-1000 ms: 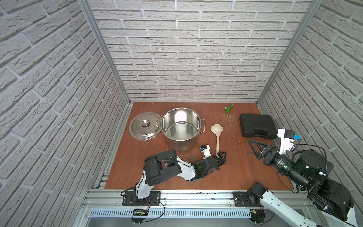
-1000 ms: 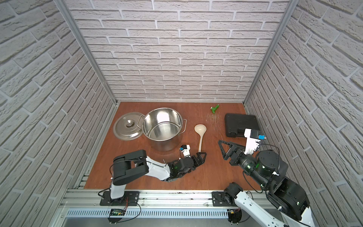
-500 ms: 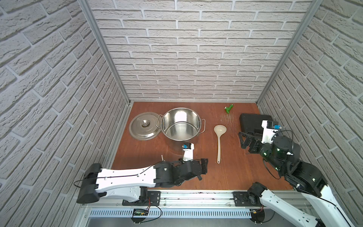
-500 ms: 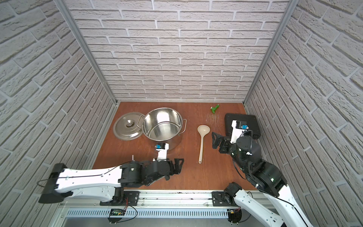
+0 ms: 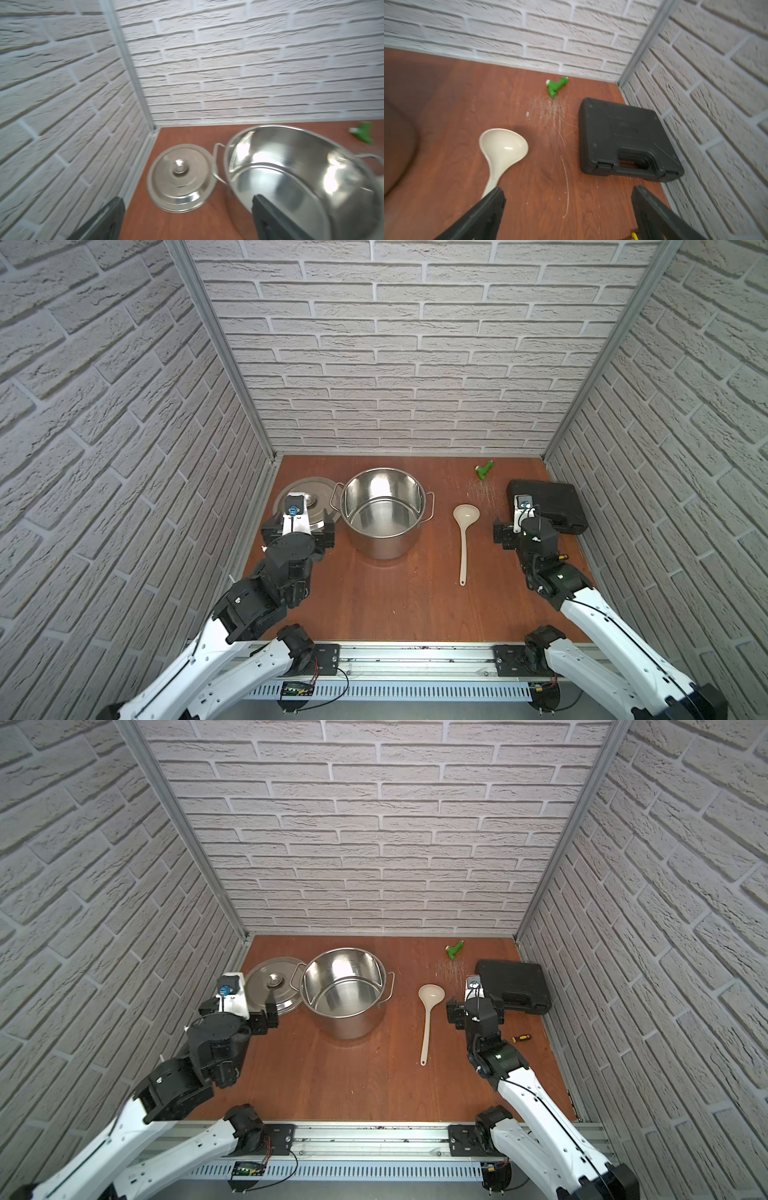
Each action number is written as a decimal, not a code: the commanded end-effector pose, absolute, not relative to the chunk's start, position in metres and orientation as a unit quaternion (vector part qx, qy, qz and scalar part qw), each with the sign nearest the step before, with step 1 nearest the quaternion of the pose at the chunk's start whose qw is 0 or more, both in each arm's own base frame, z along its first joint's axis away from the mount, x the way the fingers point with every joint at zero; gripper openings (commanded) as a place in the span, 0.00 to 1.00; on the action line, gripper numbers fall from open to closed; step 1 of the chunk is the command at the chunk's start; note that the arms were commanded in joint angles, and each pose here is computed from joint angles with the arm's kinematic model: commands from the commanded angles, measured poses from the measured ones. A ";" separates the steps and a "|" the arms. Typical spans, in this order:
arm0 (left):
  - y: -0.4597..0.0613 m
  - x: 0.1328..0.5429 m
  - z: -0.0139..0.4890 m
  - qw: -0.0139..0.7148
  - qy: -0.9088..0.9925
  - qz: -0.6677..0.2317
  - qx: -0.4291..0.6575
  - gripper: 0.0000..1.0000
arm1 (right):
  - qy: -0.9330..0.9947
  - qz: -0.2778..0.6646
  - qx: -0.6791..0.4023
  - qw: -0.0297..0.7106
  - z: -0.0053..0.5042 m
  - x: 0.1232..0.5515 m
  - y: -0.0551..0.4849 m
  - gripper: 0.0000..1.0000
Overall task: Stir the soup with a spoon
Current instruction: Reset both arms
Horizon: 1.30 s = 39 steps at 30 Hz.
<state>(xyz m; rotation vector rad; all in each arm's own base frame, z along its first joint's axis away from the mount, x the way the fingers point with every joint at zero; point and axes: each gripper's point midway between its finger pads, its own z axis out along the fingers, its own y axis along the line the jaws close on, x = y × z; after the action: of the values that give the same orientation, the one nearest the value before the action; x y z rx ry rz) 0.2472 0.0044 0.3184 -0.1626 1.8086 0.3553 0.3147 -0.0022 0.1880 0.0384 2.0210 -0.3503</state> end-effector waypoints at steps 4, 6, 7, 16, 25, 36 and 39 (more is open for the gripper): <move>0.052 0.303 0.241 0.562 0.800 0.187 -0.093 0.98 | 0.805 -0.130 0.039 0.578 0.174 0.361 -0.008 0.98; 0.063 0.317 0.217 0.560 0.801 0.185 -0.101 0.98 | 0.805 -0.127 0.041 0.578 0.162 0.369 -0.012 0.98; 0.068 0.324 0.204 0.562 0.801 0.180 -0.105 0.98 | 0.804 -0.129 0.040 0.579 0.157 0.374 -0.015 0.98; 0.077 0.368 0.124 0.575 0.795 0.163 -0.104 0.98 | 0.816 -0.099 0.019 0.569 0.108 0.396 -0.017 0.98; 0.053 0.389 0.093 0.574 0.809 0.122 -0.035 0.98 | 0.818 -0.047 -0.025 0.572 0.096 0.394 -0.002 0.99; 0.055 0.389 0.089 0.560 0.818 0.124 -0.042 0.98 | 0.810 -0.054 0.014 0.584 0.097 0.397 -0.017 0.99; 0.056 0.389 0.089 0.561 0.817 0.125 -0.043 0.98 | 0.812 -0.054 0.013 0.582 0.097 0.397 -0.017 0.99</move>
<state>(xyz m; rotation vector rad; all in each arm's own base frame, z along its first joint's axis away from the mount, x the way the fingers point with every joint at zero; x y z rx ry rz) 0.3794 0.0557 0.0713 -0.1086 1.9967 0.2967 0.3897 -0.0163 0.0812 0.0191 1.9583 -0.1354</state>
